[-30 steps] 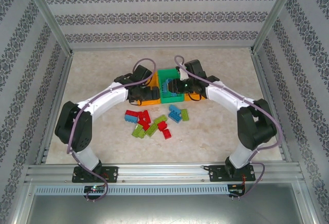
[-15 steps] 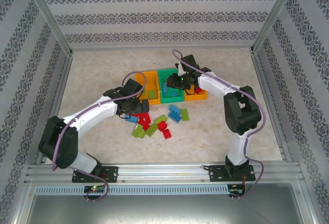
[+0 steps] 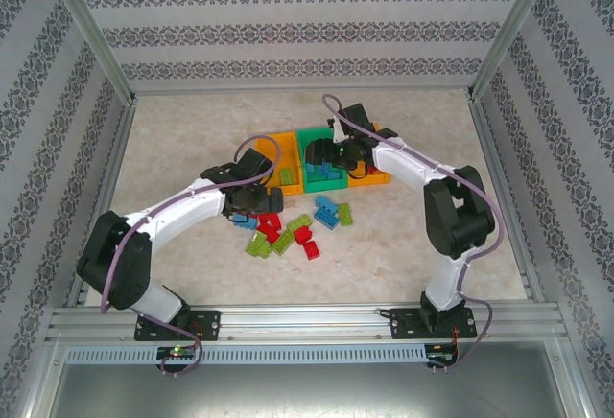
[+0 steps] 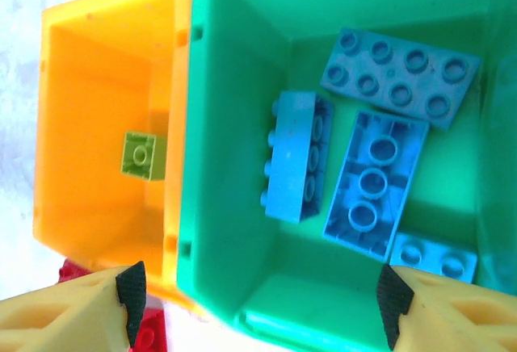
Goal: Sort the legos into containers by color
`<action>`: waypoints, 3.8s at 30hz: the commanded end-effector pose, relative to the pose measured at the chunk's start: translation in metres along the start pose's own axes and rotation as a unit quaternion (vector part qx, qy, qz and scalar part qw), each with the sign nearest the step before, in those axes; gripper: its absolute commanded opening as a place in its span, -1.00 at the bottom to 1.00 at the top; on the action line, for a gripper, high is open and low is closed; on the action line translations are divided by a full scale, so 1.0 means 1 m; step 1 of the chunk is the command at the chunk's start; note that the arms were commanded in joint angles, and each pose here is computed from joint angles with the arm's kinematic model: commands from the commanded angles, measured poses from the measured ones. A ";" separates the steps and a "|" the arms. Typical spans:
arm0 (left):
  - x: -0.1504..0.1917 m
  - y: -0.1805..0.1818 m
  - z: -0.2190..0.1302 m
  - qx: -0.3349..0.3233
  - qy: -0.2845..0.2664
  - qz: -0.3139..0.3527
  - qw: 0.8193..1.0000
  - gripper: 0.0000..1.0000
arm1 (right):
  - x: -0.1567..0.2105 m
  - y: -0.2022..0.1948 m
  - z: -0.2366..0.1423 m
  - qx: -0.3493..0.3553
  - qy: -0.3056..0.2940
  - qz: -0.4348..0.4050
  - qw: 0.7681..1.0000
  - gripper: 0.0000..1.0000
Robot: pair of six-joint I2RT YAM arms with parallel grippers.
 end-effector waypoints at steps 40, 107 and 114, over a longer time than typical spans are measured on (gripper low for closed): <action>0.014 0.039 -0.016 -0.063 -0.040 -0.072 0.995 0.99 | 0.180 0.040 0.032 0.088 0.106 -0.270 0.953 0.52; 0.088 -0.134 0.011 0.022 0.128 0.222 0.966 0.89 | -0.038 -0.061 -0.072 0.134 -0.096 0.028 0.986 0.53; 0.101 -0.132 0.023 0.025 0.172 0.075 0.982 0.89 | -0.028 -0.061 -0.089 0.132 -0.120 0.027 0.984 0.56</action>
Point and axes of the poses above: each hand's point on the last joint's axis, 136 mm out from that joint toward the fingers, its own z axis out along the fingers, its own y axis along the line the jaws close on, x = y × z, the point moved 10 cm from there along -z, back along the fingers, and after that the axes turned 5 degrees about z, right-handed, at the moved point
